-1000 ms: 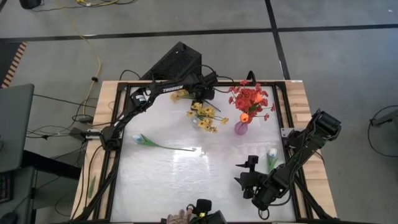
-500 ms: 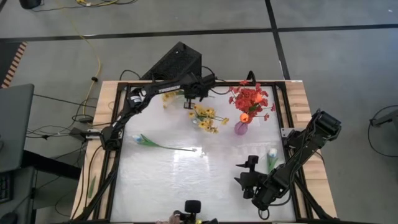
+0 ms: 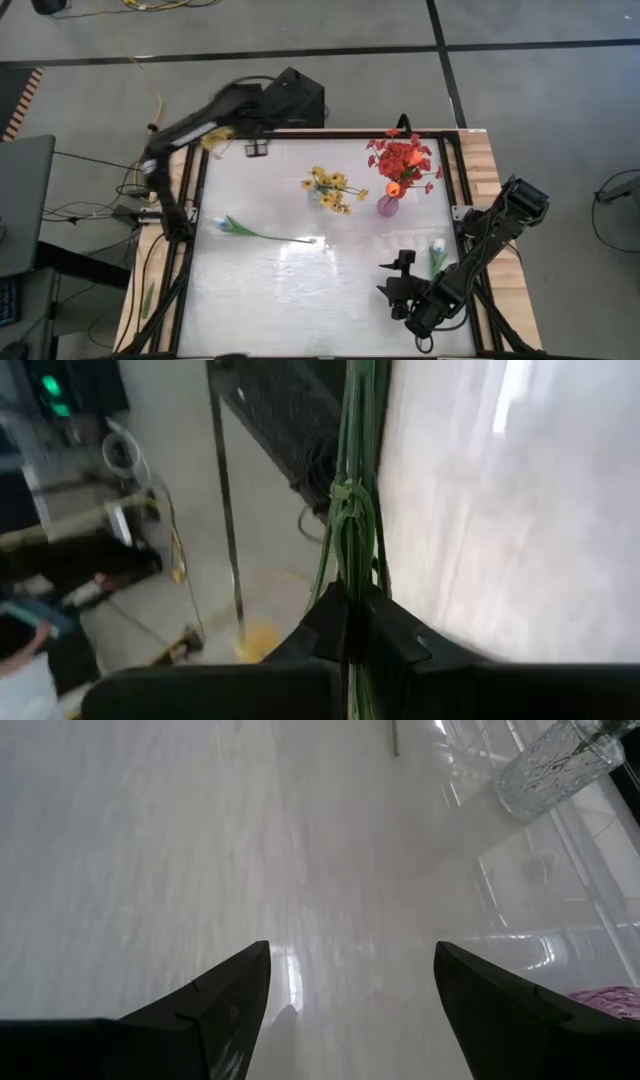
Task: Sort flowers into vase by color
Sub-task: Put the yellow flower into the transparent flower vase
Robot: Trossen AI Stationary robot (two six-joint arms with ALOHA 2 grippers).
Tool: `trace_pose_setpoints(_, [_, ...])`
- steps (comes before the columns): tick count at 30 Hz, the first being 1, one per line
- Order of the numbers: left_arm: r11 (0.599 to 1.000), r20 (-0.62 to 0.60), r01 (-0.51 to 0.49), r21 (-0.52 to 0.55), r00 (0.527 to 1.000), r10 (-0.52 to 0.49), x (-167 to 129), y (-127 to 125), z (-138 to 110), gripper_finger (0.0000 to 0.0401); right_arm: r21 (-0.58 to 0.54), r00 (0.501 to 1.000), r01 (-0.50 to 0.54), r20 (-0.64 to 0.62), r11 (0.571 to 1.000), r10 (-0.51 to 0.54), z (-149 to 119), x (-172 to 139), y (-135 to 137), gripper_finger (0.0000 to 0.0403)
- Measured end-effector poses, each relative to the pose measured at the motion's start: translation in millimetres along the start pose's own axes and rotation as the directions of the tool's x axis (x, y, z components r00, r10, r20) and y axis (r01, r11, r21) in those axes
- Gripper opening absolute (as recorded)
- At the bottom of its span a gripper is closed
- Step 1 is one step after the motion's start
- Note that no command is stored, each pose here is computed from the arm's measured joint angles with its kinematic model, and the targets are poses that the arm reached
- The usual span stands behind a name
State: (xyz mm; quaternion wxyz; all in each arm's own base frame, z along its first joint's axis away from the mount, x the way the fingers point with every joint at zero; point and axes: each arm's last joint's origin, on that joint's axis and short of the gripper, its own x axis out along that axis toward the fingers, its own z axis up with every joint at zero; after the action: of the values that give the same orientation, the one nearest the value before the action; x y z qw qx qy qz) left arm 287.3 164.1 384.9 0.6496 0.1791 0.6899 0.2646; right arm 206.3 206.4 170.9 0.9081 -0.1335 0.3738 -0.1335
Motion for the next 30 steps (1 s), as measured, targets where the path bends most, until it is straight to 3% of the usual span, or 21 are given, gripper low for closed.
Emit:
trace_pose_setpoints(3, [0.998, 0.057, -0.061, -0.022, 0.996, 0.062, -30, -2, -28, 0.0000, 0.004, 1.000, 0.000, 0.002, 1.000, 0.000, 1, 1, 0, 0.0306])
trace_pose_setpoints(7, [0.991, 0.097, -0.132, 0.013, 0.987, 0.130, -52, -17, -46, 0.0000, 0.022, 1.000, 0.003, 0.008, 1.000, -0.003, 4, 4, -1, 0.0306])
trace_pose_setpoints(12, [0.930, 0.095, -0.296, 0.219, 0.955, 0.281, -62, -52, -59, 0.0000, 0.056, 1.000, 0.003, 0.017, 0.998, -0.004, 8, 8, -3, 0.0306])
trace_pose_setpoints(17, [0.782, 0.102, -0.386, 0.489, 0.916, 0.389, -52, -100, -61, 0.0000, 0.056, 0.999, -0.010, 0.036, 0.998, 0.008, 12, 9, -2, 0.0306])
trace_pose_setpoints(22, [0.560, 0.195, -0.498, 0.662, 0.836, 0.513, -33, -150, -48, 0.0000, 0.039, 0.997, -0.029, 0.066, 0.999, 0.027, 17, 11, 0, 0.0306])
trace_pose_setpoints(25, [0.454, 0.246, -0.542, 0.708, 0.791, 0.561, -24, -169, -40, 0.0000, 0.040, 0.997, -0.033, 0.078, 0.999, 0.030, 20, 12, -1, 0.0306])
trace_pose_setpoints(27, [0.408, 0.256, -0.560, 0.721, 0.762, 0.594, -18, -175, -36, 0.0000, 0.044, 0.997, -0.031, 0.078, 0.999, 0.028, 20, 13, -2, 0.0306])
trace_pose_setpoints(30, [0.398, 0.273, -0.581, 0.710, 0.748, 0.605, -12, -180, -30, 0.0000, 0.049, 0.997, -0.027, 0.075, 0.998, 0.023, 21, 15, -3, 0.0306])
